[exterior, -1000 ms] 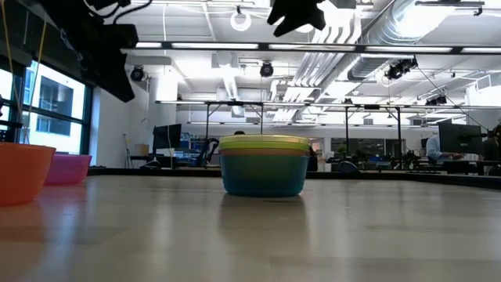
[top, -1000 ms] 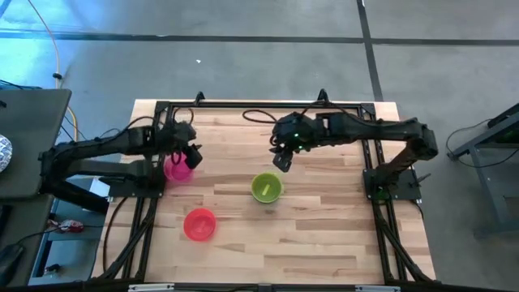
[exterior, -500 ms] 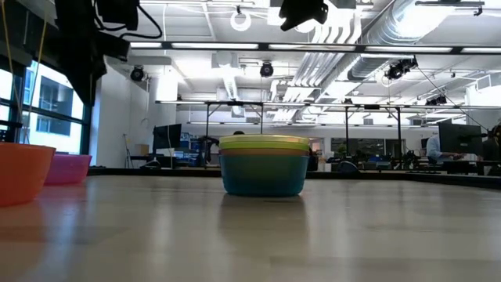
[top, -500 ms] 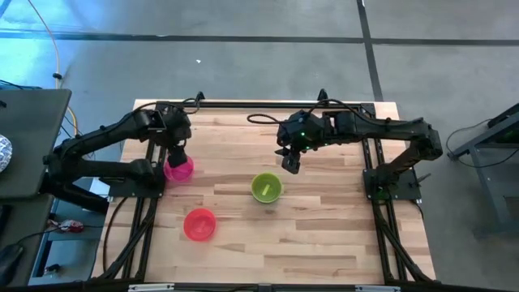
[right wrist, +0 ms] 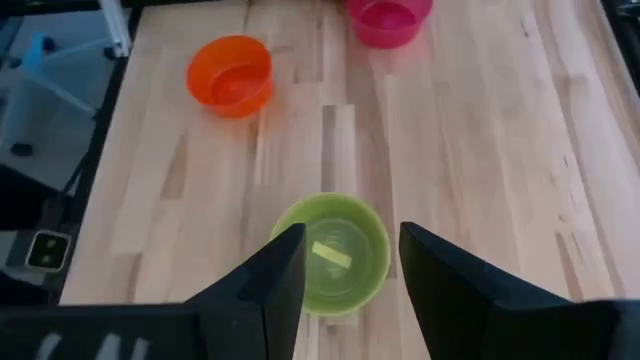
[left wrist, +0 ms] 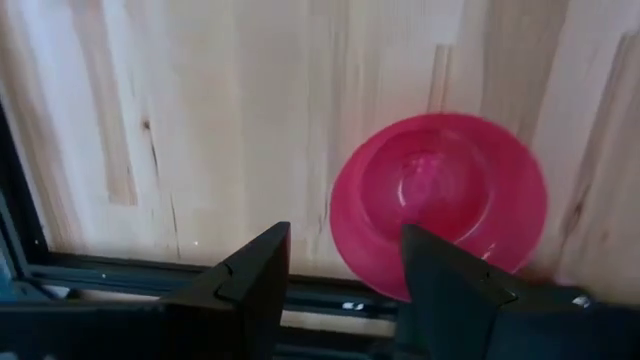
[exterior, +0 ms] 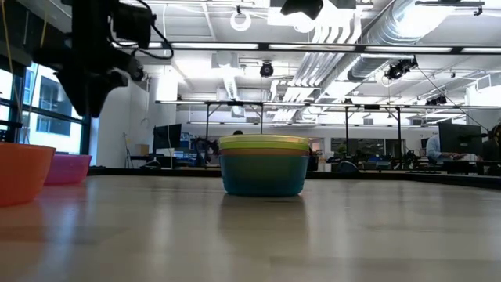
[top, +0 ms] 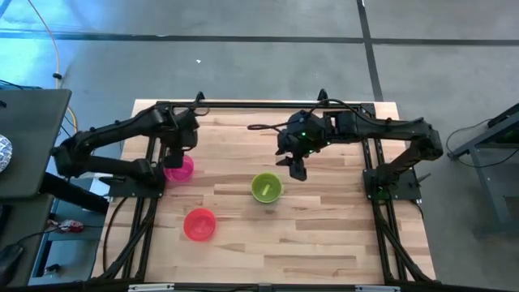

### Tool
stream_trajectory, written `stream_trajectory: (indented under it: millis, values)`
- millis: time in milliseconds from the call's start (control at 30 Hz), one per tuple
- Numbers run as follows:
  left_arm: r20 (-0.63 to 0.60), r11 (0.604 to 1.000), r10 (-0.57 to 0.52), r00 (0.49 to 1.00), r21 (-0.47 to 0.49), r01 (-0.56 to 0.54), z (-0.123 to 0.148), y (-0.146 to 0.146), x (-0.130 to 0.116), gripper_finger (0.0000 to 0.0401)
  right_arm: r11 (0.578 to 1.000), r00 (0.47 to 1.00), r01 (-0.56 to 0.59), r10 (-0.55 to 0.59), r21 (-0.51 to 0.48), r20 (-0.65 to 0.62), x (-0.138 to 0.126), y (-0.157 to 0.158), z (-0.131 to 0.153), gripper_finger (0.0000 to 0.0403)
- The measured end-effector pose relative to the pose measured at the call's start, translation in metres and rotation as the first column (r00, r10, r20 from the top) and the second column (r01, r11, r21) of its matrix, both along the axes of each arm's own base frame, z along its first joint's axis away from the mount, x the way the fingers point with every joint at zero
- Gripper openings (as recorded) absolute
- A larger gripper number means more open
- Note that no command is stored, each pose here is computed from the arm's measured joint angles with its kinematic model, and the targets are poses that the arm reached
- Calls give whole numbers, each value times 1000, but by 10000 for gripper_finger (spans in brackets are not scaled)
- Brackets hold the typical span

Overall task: Nest bowls inside each other
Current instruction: Stack the pink bowl on the yellow bowl

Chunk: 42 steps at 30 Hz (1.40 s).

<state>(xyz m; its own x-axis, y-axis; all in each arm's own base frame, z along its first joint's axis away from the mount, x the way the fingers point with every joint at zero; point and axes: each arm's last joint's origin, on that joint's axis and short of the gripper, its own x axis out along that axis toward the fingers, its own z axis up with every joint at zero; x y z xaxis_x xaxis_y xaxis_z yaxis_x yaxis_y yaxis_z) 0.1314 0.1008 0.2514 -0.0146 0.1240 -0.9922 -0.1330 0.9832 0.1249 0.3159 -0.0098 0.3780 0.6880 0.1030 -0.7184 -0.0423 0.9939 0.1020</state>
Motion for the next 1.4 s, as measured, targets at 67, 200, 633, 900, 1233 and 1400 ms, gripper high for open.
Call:
stream_trajectory:
  millis: [67, 200, 633, 900, 1233, 1400]
  values:
    - [-40, 1000, -29, 999, -13, 28, -6, 4, 5, 181, 1000, 1000, -7, 7, -6, 9, -2, 0, 2, 155]
    - [-109, 997, -67, 992, -45, 63, -18, 11, 14, 181, 1000, 1000, -7, 7, -7, 22, -6, 0, 7, 155]
    - [-90, 991, -40, 995, -133, 27, -46, 35, 30, 181, 999, 995, -42, 42, 1, 90, -31, 19, 28, 155]
    - [-67, 986, -3, 998, -168, -8, -55, 32, 2, 181, 1000, 985, 4, 1, -24, 173, -59, 31, 50, 155]
    - [5, 996, 25, 1000, -89, -24, -56, 26, -8, 181, 994, 974, 61, -40, -86, 225, -71, 30, 60, 155]
    - [8, 993, 38, 999, -112, -37, -67, 24, -9, 181, 995, 970, 61, -40, -82, 238, -71, 30, 61, 155]
